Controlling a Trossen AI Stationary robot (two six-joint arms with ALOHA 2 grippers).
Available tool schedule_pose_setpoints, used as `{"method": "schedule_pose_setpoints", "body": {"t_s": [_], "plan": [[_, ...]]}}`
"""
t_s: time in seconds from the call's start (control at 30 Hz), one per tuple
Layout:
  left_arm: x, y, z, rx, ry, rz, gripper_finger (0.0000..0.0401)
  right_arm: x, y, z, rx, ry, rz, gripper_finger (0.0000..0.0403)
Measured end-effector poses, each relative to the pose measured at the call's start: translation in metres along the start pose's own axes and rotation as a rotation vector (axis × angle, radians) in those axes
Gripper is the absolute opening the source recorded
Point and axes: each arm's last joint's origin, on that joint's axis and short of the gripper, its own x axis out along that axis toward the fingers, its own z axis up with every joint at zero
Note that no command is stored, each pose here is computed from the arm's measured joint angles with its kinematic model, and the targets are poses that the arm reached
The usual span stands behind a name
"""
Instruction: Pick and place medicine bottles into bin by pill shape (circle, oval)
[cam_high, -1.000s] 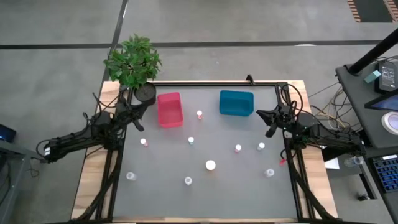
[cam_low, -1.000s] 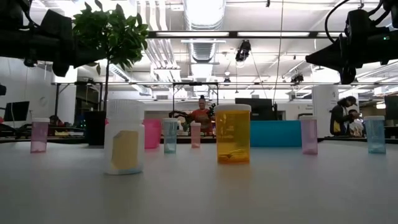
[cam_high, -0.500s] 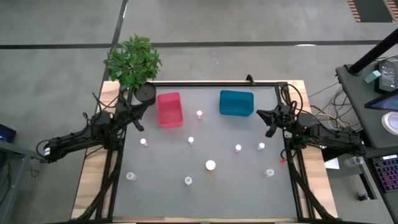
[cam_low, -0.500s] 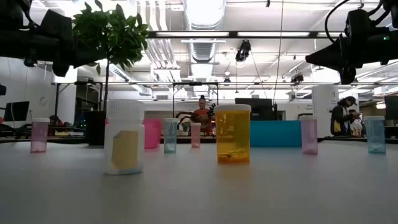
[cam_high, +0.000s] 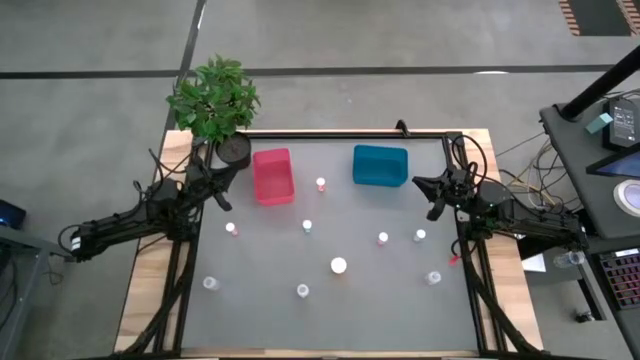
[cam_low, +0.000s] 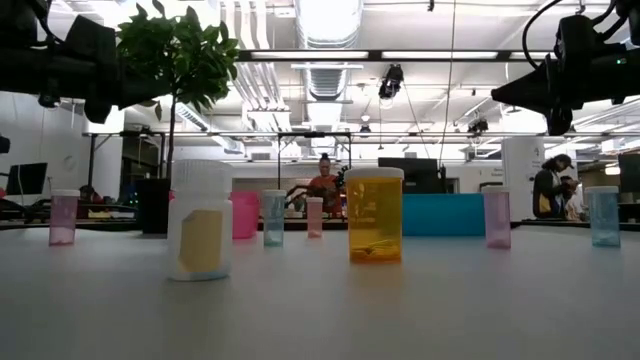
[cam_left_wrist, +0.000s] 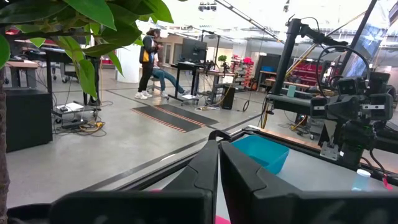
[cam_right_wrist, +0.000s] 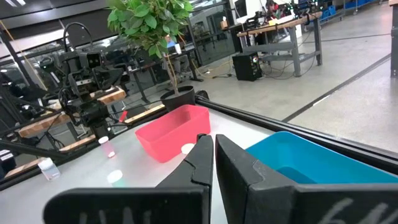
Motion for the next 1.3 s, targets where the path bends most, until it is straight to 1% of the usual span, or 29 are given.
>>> {"method": "schedule_pose_setpoints", "body": {"t_s": [0.73,0.77,0.83,0.87,0.9,0.93,0.97,1.0,1.03,1.1,1.17,1.3], "plan": [[0.0,0.0,0.0,0.0,0.0,0.0,0.0,0.0,0.0,0.0,0.0,0.0,0.0,0.0009],[0.0,0.0,0.0,0.0,0.0,0.0,0.0,0.0,0.0,0.0001,-0.02,-0.001,0.0,0.0009],[0.0,0.0,0.0,0.0,0.0,0.0,0.0,0.0,-0.0001,0.0002,-0.113,-0.003,-0.005,0.0009],[0.0,0.0,0.0,0.0,0.0,0.0,0.0,0.0,0.0,0.0006,-0.141,-0.007,-0.005,0.0009],[0.0,0.0,0.0003,-0.001,-0.003,0.0,0.0,0.0,0.0002,0.0013,-0.141,-0.014,-0.004,0.0009],[0.0,-0.0002,0.0012,-0.015,-0.011,-0.002,0.0,-0.0001,0.0003,0.0017,-0.107,-0.018,-0.001,0.0009],[0.0,-0.0003,0.0026,-0.065,-0.026,-0.006,0.0,-0.0001,0.0005,0.0017,-0.025,-0.016,0.005,0.0009],[-0.0001,-0.0006,0.0042,-0.137,-0.041,-0.013,0.0,-0.0001,0.0006,0.0012,0.07,-0.01,0.011,0.0009],[-0.0002,-0.0007,0.0057,-0.22,-0.055,-0.019,0.0,-0.0001,0.0006,0.0006,0.119,-0.002,0.015,0.0009],[-0.0003,-0.0008,0.007,-0.353,-0.066,-0.026,0.0,0.0004,0.0006,-0.0003,0.129,0.011,0.02,0.0009],[-0.0003,-0.0009,0.0078,-0.433,-0.072,-0.033,0.0,0.0008,0.0004,-0.0021,0.124,0.03,0.018,0.0009],[-0.0005,-0.0009,0.0097,-0.446,-0.092,-0.032,0.0,0.0016,0.0005,-0.0022,0.107,0.032,0.016,0.0009]]}}
